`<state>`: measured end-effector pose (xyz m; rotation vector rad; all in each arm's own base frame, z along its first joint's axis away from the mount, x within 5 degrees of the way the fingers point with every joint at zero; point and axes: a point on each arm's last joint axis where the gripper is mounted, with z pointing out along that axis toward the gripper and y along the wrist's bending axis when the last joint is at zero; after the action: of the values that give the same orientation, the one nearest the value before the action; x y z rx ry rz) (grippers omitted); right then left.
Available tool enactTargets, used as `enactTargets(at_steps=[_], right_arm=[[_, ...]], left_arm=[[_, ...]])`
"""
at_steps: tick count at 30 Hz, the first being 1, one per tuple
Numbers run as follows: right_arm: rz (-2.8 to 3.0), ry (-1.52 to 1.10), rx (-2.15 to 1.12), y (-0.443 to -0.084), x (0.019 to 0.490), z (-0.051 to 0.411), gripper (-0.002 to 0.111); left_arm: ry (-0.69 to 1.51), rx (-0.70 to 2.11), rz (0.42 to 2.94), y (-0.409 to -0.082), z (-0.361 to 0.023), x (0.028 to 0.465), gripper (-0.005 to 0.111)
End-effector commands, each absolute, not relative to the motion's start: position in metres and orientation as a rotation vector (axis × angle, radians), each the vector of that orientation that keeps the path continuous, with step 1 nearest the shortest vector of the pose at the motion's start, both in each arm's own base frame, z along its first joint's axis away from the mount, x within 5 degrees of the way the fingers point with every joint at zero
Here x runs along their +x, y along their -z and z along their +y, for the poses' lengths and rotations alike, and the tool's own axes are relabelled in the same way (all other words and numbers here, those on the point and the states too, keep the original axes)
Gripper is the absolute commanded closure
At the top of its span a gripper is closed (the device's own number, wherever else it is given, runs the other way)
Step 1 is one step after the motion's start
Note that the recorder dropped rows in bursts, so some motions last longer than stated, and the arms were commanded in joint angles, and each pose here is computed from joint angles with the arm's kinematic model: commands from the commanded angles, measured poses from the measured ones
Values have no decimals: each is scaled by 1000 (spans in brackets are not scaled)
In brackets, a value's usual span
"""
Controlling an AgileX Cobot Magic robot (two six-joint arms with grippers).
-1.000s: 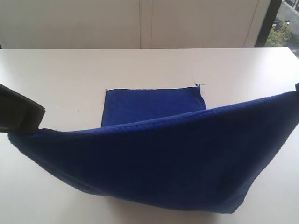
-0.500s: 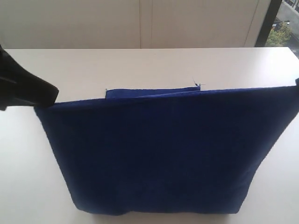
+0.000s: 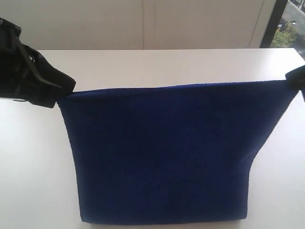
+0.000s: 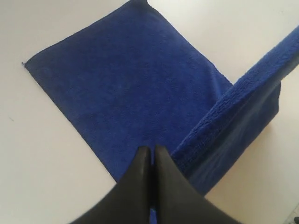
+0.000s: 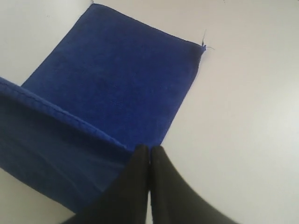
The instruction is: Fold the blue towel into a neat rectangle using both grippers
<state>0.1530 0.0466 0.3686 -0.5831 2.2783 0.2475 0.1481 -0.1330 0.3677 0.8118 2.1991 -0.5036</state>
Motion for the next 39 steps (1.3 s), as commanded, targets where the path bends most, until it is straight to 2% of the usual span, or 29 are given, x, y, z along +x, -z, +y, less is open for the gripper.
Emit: enactTargets(at_steps=[1,8,19,22,30,39], right_arm=[[2289,-215,-570,-362,169,46,108],[2313,-214,-549,-350,192,48,108],[2421,-210,-467,-298,260,55,108],[2424,-197,-445,-283,277,57,108],[2350,-192,-389,-296,300,59,108],[2461,-177,-368,-238,340,63,108]], left_arm=[[439,834,2202,-359,-137,158,107],[345,835,2240,-340,-147,182,107],[291,632,2243,-305,-149,249,107],[285,625,2247,-286,-157,265,107],[273,588,2252,-295,-167,304,107],[254,544,2298,-258,-171,336,107]])
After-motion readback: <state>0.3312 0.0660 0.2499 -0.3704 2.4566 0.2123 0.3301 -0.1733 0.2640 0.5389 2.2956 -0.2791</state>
